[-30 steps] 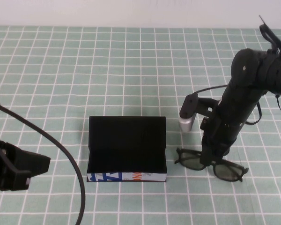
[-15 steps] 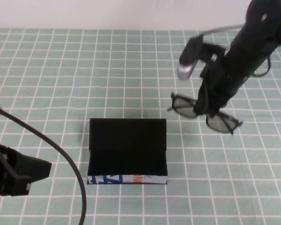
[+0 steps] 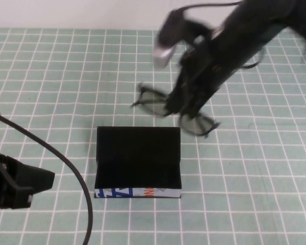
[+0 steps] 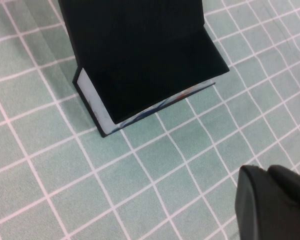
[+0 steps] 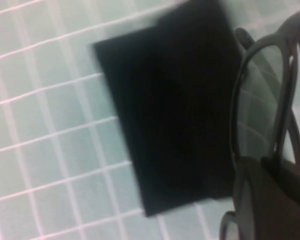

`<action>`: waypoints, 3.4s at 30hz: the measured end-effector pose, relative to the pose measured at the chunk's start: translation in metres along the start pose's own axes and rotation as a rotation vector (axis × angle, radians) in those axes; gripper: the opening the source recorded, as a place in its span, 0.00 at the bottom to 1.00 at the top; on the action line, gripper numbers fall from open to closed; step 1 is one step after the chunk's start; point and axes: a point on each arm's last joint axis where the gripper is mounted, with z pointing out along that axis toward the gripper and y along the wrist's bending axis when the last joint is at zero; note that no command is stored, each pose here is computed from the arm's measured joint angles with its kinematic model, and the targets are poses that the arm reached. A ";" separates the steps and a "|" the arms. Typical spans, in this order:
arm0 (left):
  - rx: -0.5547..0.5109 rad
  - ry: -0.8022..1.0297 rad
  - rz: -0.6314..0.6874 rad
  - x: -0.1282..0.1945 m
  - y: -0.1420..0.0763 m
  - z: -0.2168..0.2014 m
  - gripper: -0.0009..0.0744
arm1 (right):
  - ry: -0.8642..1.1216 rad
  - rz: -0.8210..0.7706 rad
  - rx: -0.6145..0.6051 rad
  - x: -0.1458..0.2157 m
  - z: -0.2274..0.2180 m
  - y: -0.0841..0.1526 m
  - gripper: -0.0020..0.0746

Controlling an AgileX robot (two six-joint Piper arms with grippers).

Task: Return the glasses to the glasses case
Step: Place the glasses in the glasses case, then close the glasses case

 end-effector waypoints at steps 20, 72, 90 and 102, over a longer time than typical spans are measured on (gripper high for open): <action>0.000 0.000 0.000 0.000 0.000 0.000 0.01 | 0.198 -0.165 -0.174 -0.011 0.114 0.032 0.03; 0.050 -0.004 0.057 0.017 0.006 0.021 0.01 | -0.006 -0.061 -0.010 -0.052 0.067 -0.009 0.02; 0.054 0.057 -0.019 0.045 0.018 0.128 0.01 | -0.162 0.525 -0.051 0.000 0.036 -0.089 0.01; 0.030 0.098 -0.097 0.034 0.031 0.181 0.01 | -0.079 0.603 -0.140 0.025 0.105 -0.107 0.01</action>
